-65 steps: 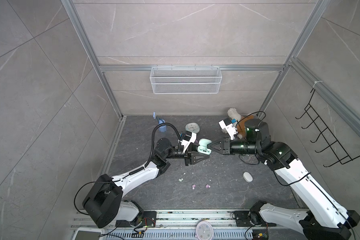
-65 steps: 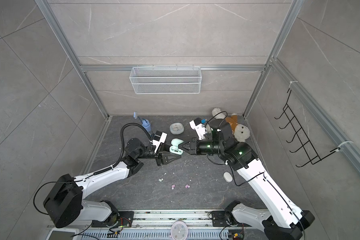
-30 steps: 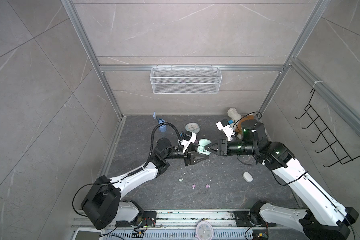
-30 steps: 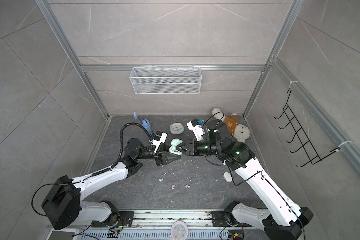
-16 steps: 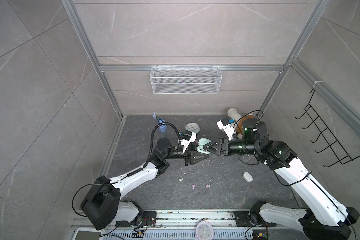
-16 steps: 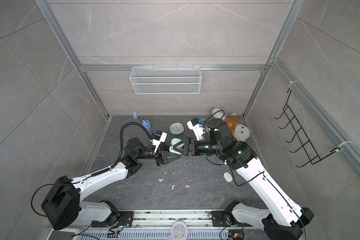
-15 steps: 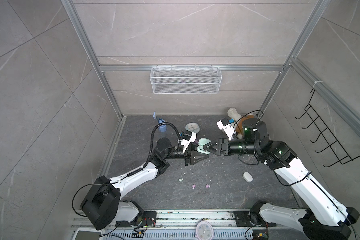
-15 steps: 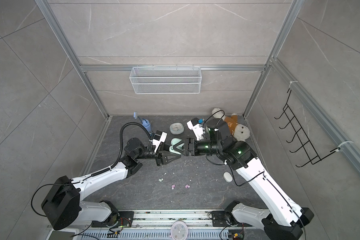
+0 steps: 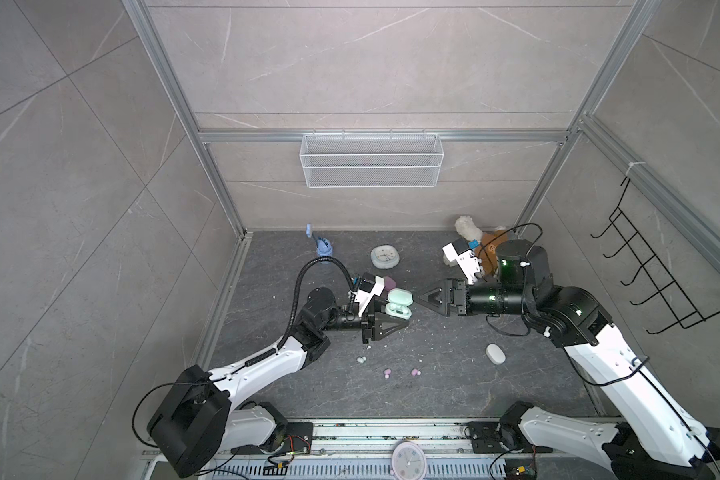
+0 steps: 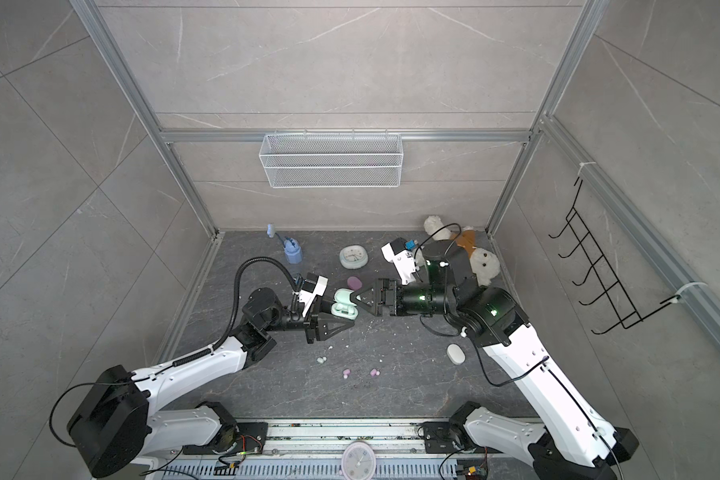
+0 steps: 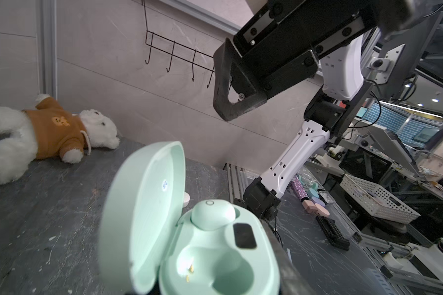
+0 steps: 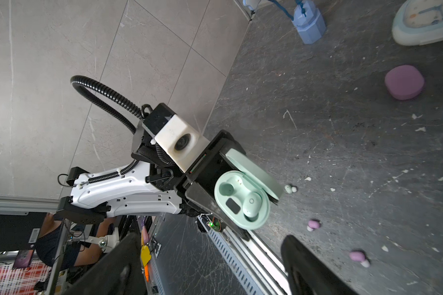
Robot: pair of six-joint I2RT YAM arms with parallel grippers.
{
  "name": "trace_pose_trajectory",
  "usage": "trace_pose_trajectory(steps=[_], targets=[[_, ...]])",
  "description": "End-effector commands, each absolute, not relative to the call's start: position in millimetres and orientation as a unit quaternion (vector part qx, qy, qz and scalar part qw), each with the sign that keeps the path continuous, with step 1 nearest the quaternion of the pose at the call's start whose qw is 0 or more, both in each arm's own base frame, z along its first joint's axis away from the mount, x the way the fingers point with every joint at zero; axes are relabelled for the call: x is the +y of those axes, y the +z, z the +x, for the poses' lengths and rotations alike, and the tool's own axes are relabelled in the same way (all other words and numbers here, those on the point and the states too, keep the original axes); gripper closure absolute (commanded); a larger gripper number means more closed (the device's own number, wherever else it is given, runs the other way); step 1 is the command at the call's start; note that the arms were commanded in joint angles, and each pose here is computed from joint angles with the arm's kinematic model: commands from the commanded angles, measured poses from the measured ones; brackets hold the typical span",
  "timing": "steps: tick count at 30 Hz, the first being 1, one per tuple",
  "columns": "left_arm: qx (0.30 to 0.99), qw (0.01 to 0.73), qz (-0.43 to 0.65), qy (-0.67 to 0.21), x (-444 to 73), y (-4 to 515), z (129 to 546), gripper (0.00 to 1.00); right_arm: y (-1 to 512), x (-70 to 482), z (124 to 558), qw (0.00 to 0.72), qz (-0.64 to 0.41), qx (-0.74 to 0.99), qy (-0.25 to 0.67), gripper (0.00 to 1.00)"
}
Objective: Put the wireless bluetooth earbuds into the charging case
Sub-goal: 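Withdraw the right gripper from the case back toward the table earbuds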
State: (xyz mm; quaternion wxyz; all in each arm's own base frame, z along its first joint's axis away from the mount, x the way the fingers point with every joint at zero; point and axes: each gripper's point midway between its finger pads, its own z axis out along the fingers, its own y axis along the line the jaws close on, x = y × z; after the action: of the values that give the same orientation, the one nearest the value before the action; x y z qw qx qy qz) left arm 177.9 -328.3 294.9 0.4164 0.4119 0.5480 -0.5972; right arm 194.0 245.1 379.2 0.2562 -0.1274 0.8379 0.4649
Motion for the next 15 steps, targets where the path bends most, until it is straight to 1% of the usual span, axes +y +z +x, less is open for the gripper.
trace_pose_trajectory(steps=[1,4,8,11,15], targets=[[0.536,0.457,0.413,-0.577,-312.0,314.3,170.0,0.83,343.0,235.0,200.2,0.24,-0.088,0.869,0.423,0.05],[0.547,0.461,0.408,-0.567,-299.3,312.3,160.1,0.83,307.0,236.2,213.5,0.23,-0.048,0.88,0.412,0.0],[0.557,0.472,0.4,-0.554,-280.7,311.8,145.2,0.83,267.9,239.8,226.8,0.215,-0.018,0.895,0.39,0.0],[0.567,0.474,0.396,-0.545,-268.3,309.2,134.5,0.83,236.4,247.0,230.6,0.206,-0.043,0.917,0.338,0.0],[0.578,0.476,0.388,-0.537,-253.8,307.1,122.8,0.83,188.2,279.7,231.4,0.163,-0.123,0.938,0.28,0.0]])
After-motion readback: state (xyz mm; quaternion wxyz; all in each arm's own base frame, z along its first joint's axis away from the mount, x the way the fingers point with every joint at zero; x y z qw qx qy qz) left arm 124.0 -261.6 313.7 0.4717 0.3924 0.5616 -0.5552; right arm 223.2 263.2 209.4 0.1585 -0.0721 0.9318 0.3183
